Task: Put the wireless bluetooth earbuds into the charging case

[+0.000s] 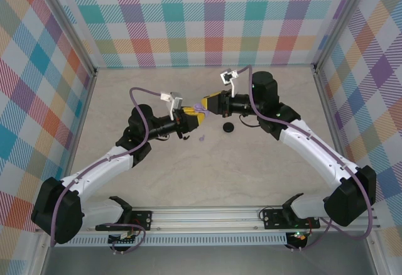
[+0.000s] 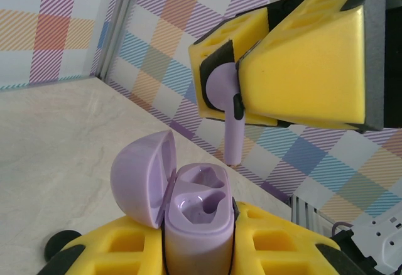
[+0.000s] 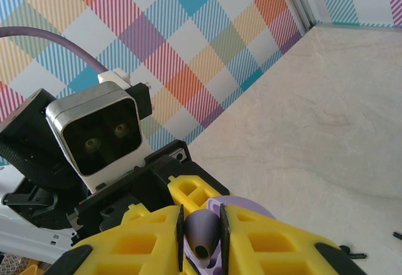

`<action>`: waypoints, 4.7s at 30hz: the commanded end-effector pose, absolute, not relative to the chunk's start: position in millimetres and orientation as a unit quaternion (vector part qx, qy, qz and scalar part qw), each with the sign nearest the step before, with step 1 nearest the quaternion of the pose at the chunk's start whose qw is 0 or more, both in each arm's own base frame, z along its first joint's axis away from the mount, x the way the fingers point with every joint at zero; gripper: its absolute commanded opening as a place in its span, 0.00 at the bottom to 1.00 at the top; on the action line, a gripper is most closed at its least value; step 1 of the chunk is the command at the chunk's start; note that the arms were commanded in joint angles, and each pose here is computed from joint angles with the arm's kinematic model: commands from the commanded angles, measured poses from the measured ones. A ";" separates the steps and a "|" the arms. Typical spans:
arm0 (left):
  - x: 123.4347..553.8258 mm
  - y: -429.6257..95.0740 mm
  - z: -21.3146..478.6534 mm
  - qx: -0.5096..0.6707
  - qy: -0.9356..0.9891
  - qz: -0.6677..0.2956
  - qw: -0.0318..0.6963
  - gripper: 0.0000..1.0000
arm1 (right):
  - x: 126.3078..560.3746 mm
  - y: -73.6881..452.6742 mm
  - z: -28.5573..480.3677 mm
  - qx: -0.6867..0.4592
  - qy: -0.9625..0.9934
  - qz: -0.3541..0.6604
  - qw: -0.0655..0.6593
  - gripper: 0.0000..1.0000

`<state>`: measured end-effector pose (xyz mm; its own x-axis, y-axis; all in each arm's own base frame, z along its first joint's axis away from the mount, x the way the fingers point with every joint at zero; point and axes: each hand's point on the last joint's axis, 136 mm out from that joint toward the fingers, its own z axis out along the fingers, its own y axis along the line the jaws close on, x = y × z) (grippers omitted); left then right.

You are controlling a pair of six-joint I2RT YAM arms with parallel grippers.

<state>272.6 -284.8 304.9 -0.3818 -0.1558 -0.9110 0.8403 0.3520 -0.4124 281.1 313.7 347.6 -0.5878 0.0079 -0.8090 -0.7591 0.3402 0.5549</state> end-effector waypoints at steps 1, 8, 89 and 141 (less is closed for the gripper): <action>265.5 -285.5 338.5 0.274 0.623 -0.511 0.525 0.19 | 278.9 316.8 349.2 -0.272 0.724 0.510 0.376 0.24; 264.7 -283.4 342.1 0.272 0.621 -0.509 0.531 0.19 | 279.5 315.9 346.8 -0.271 0.727 0.507 0.376 0.24; 240.7 -252.9 328.4 0.293 0.676 -0.424 0.527 0.19 | 372.6 324.0 99.6 -0.144 0.944 0.280 0.097 0.26; 244.9 -256.8 321.2 0.286 0.681 -0.433 0.517 0.19 | 323.3 308.5 14.6 -0.197 0.971 0.135 -0.029 0.19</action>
<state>247.6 -253.1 306.5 -0.3334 -0.0327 -0.9422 0.8206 0.4820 -0.3071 348.5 321.8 18.5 -0.9305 -0.3560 -0.0864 -0.3645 0.8759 0.3162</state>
